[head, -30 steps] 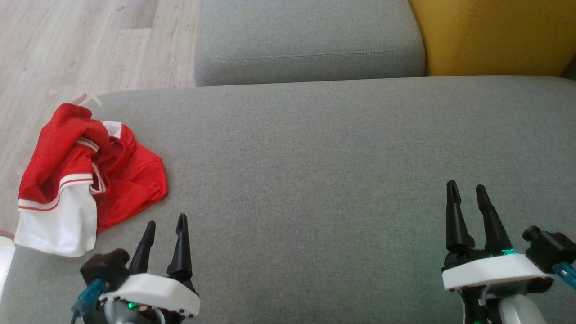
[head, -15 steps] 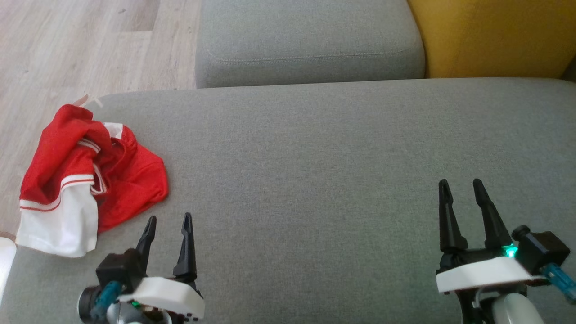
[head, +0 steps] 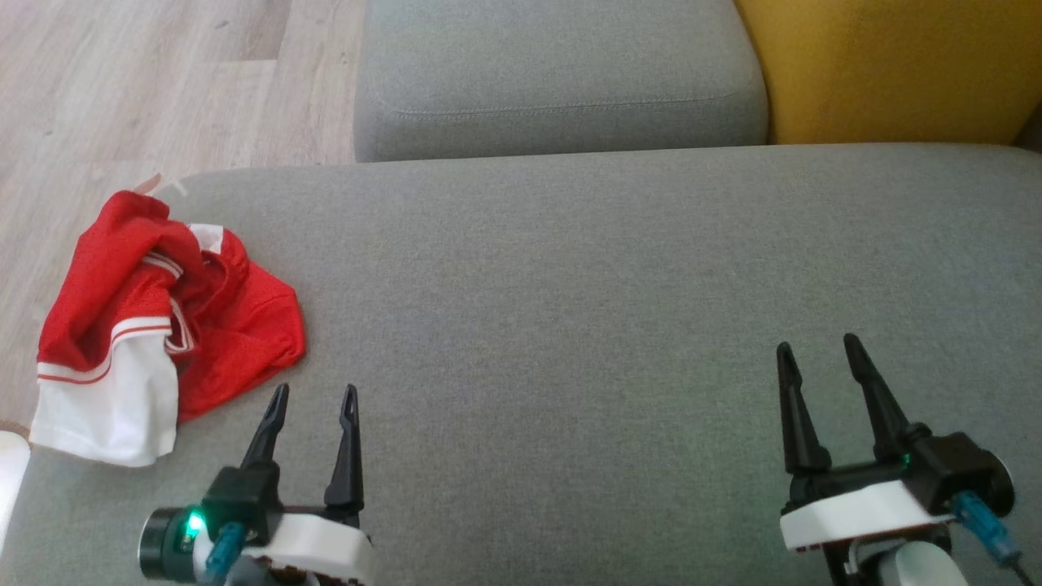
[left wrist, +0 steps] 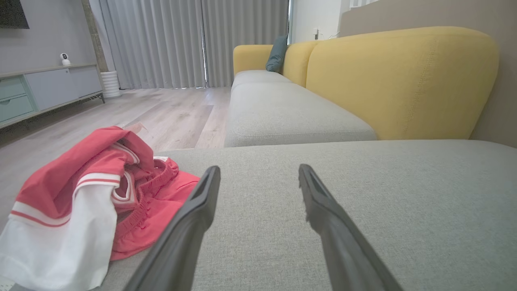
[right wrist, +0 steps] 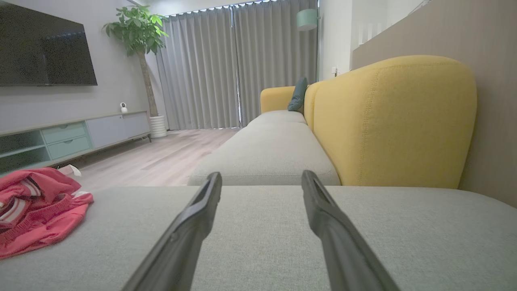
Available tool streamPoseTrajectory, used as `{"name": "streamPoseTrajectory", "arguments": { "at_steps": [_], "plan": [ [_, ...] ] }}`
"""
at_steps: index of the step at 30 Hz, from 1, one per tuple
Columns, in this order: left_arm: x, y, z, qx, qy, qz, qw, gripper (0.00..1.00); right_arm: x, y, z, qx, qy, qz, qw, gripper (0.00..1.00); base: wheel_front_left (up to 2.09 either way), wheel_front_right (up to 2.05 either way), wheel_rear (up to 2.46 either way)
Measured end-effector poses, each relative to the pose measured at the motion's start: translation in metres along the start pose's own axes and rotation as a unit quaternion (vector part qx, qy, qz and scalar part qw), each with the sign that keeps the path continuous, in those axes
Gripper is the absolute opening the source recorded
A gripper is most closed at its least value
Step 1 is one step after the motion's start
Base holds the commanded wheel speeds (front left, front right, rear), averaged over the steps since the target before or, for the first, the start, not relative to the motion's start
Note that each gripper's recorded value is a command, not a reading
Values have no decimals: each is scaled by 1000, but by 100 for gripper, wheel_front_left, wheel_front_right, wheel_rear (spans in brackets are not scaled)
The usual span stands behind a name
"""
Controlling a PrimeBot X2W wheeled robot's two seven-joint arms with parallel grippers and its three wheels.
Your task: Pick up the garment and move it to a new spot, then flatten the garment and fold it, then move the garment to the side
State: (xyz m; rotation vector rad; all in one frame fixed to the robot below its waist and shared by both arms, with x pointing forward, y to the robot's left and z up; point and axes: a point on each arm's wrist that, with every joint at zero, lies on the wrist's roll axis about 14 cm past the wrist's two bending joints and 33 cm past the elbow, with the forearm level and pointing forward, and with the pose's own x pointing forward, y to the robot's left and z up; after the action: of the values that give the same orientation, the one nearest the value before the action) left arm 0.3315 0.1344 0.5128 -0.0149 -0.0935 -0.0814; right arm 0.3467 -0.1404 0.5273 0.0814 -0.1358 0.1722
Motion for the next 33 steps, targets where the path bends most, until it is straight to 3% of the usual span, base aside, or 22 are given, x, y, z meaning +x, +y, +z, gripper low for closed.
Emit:
{"name": "streamPoseTrajectory", "arguments": {
  "at_steps": [13, 33],
  "plan": [
    [0, 1, 0, 8, -3, 2, 1000, 100, -7, -4, -29, -11, 44, -4, 999, 100, 0, 0, 0],
    [-1, 4, -10, -7, 14, 9, 1000, 100, -7, -6, -35, -3, 54, -9, 999, 100, 0, 0, 0]
  ]
}}
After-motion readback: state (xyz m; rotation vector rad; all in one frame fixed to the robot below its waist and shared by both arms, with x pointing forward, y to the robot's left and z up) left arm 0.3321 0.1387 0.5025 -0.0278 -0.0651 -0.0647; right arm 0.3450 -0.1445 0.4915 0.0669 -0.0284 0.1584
